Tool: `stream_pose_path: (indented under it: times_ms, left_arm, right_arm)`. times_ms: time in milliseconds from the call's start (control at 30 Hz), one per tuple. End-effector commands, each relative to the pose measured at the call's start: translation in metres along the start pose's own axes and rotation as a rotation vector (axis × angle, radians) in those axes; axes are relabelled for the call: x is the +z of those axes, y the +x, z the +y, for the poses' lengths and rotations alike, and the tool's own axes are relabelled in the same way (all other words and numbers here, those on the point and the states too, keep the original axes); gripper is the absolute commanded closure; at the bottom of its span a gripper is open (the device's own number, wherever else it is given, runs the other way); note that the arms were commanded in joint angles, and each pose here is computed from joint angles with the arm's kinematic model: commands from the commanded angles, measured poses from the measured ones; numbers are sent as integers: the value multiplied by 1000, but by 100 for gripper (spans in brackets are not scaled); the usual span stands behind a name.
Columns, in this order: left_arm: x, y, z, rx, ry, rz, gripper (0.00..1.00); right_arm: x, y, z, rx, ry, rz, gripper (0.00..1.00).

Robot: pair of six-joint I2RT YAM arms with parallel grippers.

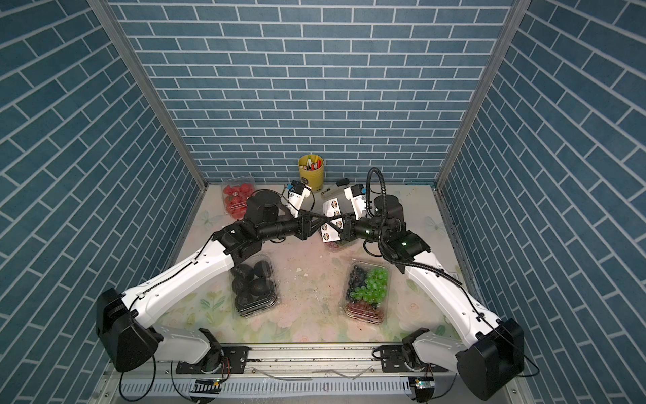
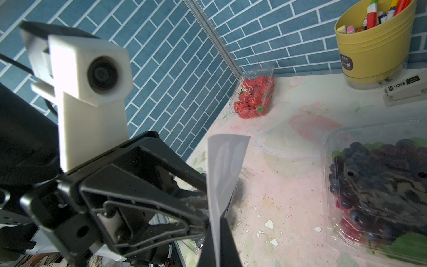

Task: Label fruit boxes
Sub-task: Tear off the label from the label sticker.

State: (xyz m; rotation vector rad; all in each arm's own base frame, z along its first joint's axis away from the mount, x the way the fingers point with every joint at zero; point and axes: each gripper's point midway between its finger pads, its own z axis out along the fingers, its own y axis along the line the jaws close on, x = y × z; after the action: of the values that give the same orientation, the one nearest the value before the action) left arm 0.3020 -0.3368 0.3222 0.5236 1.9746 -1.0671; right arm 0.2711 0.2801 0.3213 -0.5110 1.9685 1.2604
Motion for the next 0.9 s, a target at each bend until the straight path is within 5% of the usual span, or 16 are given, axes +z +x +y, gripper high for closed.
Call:
stream_pose_path:
  times_ms: [0, 867]
  left_arm:
    - [2, -1, 9, 8, -54, 6, 77]
    - [-21, -6, 36, -9, -171, -30, 80]
  right_arm:
    - [-4, -10, 21, -81, -60, -21, 100]
    - [-4, -8, 17, -88, -42, -27, 100]
